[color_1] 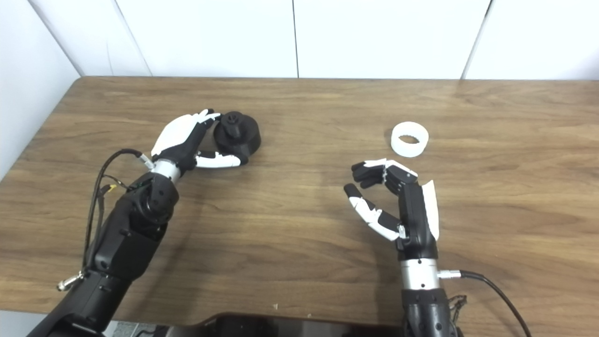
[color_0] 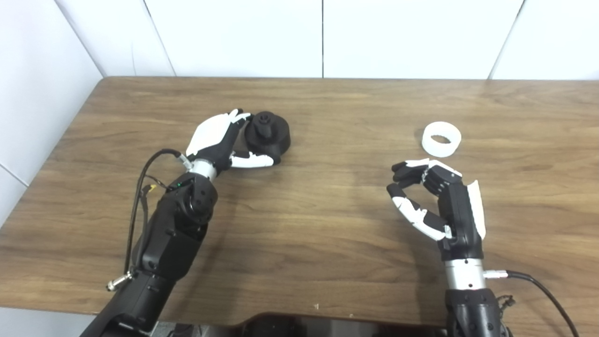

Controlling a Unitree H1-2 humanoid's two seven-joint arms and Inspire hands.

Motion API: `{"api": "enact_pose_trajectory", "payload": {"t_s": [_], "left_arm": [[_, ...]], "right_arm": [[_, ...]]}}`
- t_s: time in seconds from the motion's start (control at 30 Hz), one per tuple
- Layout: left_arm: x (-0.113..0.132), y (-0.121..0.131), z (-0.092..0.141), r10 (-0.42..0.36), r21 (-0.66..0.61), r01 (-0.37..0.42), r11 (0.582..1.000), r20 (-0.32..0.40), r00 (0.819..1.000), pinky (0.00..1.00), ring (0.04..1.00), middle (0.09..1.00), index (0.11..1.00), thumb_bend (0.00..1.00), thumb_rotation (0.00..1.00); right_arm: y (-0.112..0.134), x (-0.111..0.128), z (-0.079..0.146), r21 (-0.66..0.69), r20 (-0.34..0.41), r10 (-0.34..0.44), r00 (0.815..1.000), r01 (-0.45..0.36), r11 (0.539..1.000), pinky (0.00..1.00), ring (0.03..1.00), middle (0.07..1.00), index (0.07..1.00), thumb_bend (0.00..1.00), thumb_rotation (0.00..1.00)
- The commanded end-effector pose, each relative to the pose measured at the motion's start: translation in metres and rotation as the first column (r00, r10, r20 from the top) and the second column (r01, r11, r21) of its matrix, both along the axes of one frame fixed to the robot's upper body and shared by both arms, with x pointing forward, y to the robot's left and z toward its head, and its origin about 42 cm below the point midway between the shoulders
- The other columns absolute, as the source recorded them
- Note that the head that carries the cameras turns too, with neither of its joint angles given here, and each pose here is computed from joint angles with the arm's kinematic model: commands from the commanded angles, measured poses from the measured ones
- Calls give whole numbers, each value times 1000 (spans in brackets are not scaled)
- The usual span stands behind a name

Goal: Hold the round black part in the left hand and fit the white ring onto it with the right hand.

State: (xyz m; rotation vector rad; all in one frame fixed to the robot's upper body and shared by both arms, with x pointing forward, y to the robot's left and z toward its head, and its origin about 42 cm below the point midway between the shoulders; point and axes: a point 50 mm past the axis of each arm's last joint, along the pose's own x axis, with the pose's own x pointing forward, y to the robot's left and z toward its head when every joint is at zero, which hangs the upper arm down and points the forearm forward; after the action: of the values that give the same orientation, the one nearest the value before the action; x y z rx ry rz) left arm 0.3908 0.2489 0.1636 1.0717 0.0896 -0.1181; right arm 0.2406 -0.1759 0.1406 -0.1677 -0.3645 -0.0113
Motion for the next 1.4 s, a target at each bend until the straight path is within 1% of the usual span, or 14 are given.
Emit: {"api": "enact_pose_trajectory", "payload": {"t_s": [0.0, 0.17, 0.27, 0.4, 0.5, 0.6, 0.67, 0.73, 0.83, 1.17, 1.23, 1.37], "left_arm": [[14, 2, 22, -10, 16, 9, 1000, 77, 997, 988, 1000, 1000, 880, 1000, 524], [15, 1, 18, 4, -8, -3, 1000, 80, 997, 974, 1000, 1000, 858, 1000, 486], [18, 1, 14, 18, -22, -16, 1000, 100, 995, 953, 1000, 1000, 834, 997, 438], [22, 1, 10, 40, -59, -33, 998, 132, 990, 928, 1000, 1000, 793, 951, 363], [24, 0, 8, 59, -110, -43, 993, 152, 987, 931, 1000, 998, 759, 922, 310], [28, 0, 3, 84, -161, -56, 985, 173, 981, 912, 998, 973, 707, 903, 274], [30, 0, 1, 85, -173, -53, 984, 187, 979, 875, 978, 955, 669, 874, 248], [30, -1, -1, 88, -179, -53, 982, 197, 976, 853, 965, 944, 649, 861, 240], [31, -1, -2, 93, -188, -54, 981, 205, 974, 847, 957, 938, 635, 852, 233], [28, -3, -4, 102, -206, -57, 977, 212, 972, 829, 942, 924, 617, 837, 216], [27, -4, -4, 97, -211, -51, 976, 212, 972, 826, 945, 921, 609, 841, 202], [23, -7, -6, 71, -214, -27, 976, 199, 977, 827, 952, 921, 598, 865, 213]], "right_arm": [[17, -22, -4, 94, -18, -27, 999, 29, 995, 481, 549, 595, 496, 493, 160], [17, -22, -3, 89, -17, -31, 999, 33, 996, 479, 545, 594, 495, 493, 161], [17, -23, -3, 88, -16, -32, 999, 33, 996, 480, 545, 593, 495, 493, 161], [17, -23, -2, 91, -15, -27, 1000, 28, 995, 479, 544, 592, 495, 493, 160], [16, -23, -2, 91, -16, -27, 1000, 28, 995, 482, 547, 592, 495, 493, 160], [16, -23, -2, 88, -18, -31, 999, 32, 996, 481, 547, 593, 496, 493, 161], [16, -23, -1, 87, -19, -32, 999, 34, 996, 483, 550, 595, 495, 493, 161], [16, -23, -1, 87, -21, -36, 999, 37, 995, 480, 547, 594, 495, 493, 161], [16, -24, -1, 86, -19, -38, 999, 39, 996, 477, 544, 592, 495, 492, 161], [15, -24, 1, 86, -19, -35, 999, 37, 996, 477, 545, 590, 495, 492, 160], [15, -24, 1, 88, -18, -35, 999, 36, 995, 477, 544, 590, 495, 492, 160], [15, -24, 0, 84, -19, -40, 999, 42, 996, 478, 545, 591, 495, 493, 160]]}}
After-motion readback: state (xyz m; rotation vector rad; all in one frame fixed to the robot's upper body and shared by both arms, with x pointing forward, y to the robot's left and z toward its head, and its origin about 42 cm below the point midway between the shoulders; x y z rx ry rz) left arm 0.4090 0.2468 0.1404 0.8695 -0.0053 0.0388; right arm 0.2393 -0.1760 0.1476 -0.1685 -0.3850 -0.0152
